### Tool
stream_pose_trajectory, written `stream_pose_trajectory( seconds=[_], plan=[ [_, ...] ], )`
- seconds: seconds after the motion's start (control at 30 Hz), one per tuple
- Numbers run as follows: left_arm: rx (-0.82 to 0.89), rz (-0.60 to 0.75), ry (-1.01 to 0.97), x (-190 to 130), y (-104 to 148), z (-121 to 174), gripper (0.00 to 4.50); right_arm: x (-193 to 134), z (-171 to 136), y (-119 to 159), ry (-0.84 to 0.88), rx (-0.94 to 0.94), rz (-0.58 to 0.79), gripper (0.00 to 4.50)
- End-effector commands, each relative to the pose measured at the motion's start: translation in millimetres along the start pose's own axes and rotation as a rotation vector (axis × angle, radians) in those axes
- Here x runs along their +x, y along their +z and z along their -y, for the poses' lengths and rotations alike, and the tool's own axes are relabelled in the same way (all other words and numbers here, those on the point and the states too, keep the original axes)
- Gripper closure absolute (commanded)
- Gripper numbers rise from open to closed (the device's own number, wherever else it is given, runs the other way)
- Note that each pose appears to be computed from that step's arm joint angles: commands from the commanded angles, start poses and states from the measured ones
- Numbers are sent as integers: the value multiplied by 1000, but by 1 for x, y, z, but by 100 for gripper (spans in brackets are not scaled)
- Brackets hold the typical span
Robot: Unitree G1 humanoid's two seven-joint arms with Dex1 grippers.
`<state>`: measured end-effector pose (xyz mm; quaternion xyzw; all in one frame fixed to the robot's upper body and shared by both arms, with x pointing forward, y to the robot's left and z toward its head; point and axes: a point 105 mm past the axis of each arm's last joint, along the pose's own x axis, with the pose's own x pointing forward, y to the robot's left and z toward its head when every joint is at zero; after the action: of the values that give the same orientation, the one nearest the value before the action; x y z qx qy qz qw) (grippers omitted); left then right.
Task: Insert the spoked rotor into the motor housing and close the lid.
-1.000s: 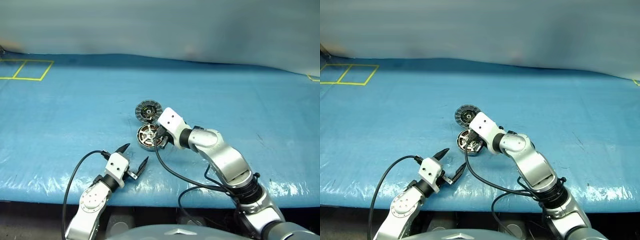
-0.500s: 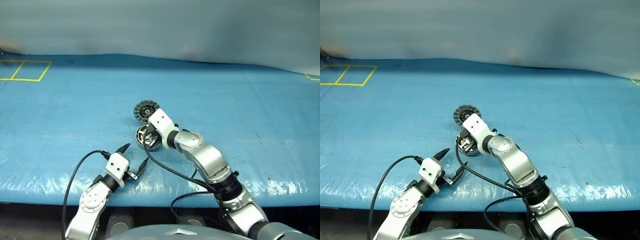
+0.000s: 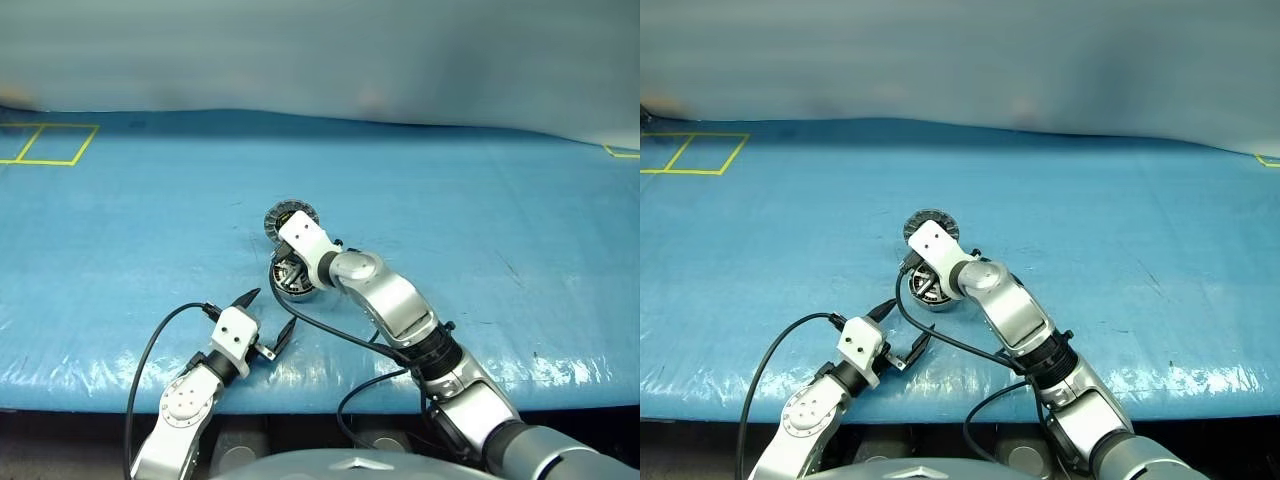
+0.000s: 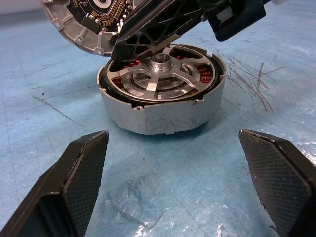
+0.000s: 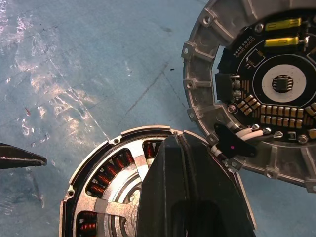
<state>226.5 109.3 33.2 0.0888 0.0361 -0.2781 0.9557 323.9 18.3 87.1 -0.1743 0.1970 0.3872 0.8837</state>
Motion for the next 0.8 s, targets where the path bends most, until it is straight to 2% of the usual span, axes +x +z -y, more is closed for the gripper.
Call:
stream_pose_trajectory(
  seconds=[0.03,0.23,0.5,0.8],
  plan=[
    [15,57,-2,1,14,2,0,0,4,2,-10,64,-15,446],
    [16,60,-2,2,15,2,0,-3,-1,1,16,76,-21,446],
    [18,72,55,-2,20,-12,0,-43,-5,26,65,117,204,446],
    [-36,49,106,1,24,-62,0,-82,-20,-12,52,78,347,446]
  ],
)
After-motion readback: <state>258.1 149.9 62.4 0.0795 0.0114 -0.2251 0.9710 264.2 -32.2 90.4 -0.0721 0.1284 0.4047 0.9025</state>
